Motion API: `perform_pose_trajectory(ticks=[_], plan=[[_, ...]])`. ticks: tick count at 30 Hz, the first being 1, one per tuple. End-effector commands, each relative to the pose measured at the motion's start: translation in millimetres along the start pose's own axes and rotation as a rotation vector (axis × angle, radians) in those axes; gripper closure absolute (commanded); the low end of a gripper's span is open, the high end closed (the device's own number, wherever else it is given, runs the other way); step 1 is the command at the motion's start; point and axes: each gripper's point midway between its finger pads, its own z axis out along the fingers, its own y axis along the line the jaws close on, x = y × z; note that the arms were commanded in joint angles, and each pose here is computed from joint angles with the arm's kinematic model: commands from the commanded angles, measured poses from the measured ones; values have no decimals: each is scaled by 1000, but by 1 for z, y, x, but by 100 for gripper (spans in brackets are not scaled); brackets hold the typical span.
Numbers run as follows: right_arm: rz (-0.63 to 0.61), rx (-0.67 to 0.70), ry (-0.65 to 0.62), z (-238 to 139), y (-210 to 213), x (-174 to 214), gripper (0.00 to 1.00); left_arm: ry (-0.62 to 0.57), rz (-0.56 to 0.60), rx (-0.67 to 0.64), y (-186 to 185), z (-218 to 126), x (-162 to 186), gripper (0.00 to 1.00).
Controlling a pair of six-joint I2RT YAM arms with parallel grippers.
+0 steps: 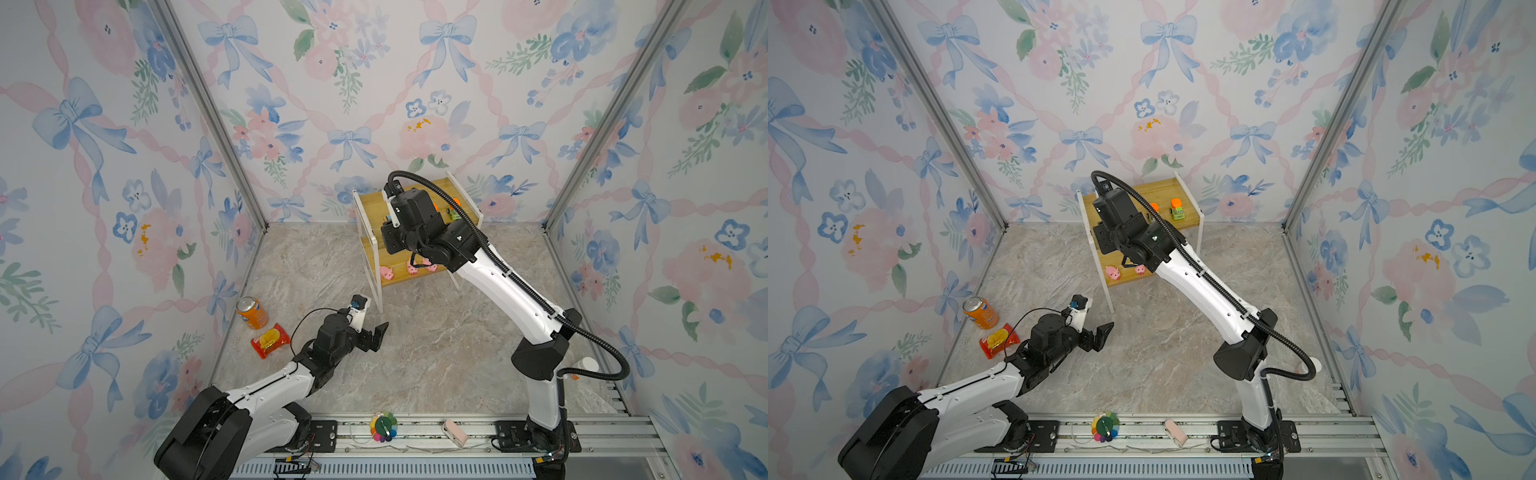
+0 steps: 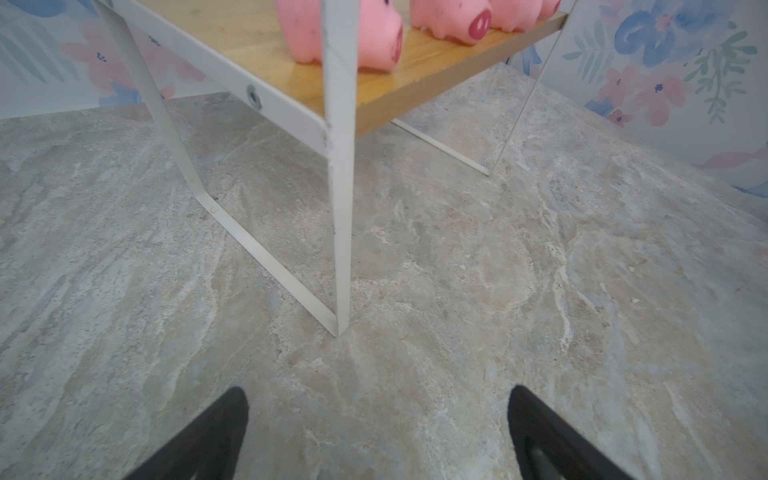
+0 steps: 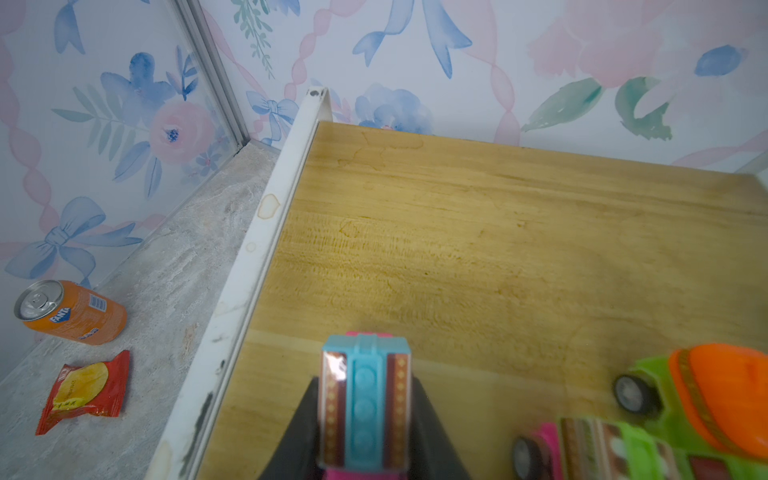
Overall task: Place and organize the plastic toys onto the shelf
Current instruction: 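Lower the pink truck onto the top shelf beside the other trucks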
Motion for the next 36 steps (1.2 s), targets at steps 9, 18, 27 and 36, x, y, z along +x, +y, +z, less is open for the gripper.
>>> perform_pose_trajectory(ticks=[9,18,27,36], plan=[[13,13,-45,-30,-7,-14,68,22,18,-6,2,0,7,2],[25,4,-15,-25,-4,-2,68,20,18,-5,2,0,7,2],[24,6,-7,-22,-5,0,67,21,17,-4,1,0,7,2],[25,11,1,-16,-7,2,59,24,18,-5,2,1,7,2]])
